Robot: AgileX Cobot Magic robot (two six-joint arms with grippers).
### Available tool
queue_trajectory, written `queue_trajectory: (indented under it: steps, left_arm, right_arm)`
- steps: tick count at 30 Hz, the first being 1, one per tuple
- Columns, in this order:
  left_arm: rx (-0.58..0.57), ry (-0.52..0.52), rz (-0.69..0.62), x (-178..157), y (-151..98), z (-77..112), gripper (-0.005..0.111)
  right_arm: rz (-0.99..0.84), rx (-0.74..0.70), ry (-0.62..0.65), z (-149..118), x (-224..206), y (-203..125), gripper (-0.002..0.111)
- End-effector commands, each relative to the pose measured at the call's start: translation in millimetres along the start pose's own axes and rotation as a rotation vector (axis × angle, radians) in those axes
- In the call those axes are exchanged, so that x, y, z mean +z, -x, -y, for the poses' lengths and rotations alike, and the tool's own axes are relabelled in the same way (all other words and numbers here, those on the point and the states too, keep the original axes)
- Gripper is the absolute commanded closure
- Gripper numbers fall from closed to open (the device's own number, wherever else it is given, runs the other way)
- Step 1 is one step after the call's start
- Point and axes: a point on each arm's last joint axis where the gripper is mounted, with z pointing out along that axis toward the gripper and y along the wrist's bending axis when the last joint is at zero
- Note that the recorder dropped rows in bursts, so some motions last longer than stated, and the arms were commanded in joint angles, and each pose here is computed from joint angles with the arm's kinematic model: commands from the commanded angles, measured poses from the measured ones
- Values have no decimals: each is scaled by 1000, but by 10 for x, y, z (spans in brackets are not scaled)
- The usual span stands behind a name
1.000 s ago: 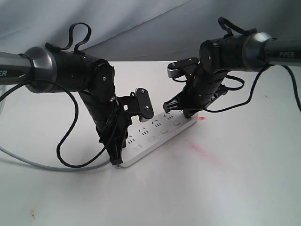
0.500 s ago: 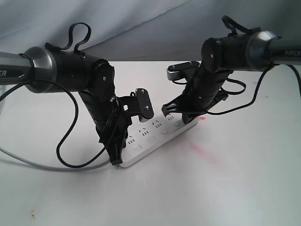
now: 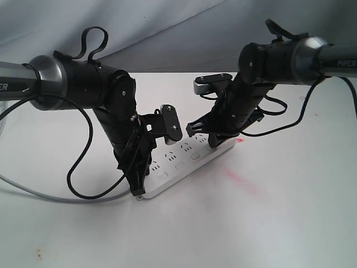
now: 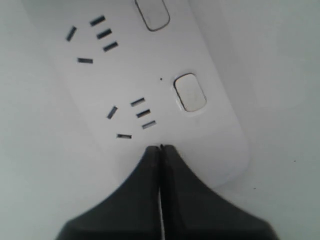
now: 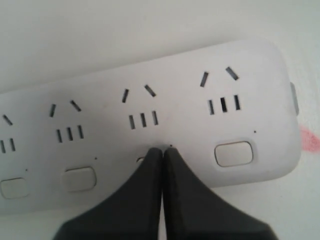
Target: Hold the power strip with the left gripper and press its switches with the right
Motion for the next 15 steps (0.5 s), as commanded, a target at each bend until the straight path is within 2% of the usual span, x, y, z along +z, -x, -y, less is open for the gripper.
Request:
queue_trajectory:
  steps: [1,15]
  left_arm:
    - [-9,-63,-51,149,-42,69,107]
    - [-9,-63,-51,149,-42,69,107]
  right_arm:
    - [31,-21,41,-56,-53,22,108]
    - [42,-46,13,-31,-53,31,108]
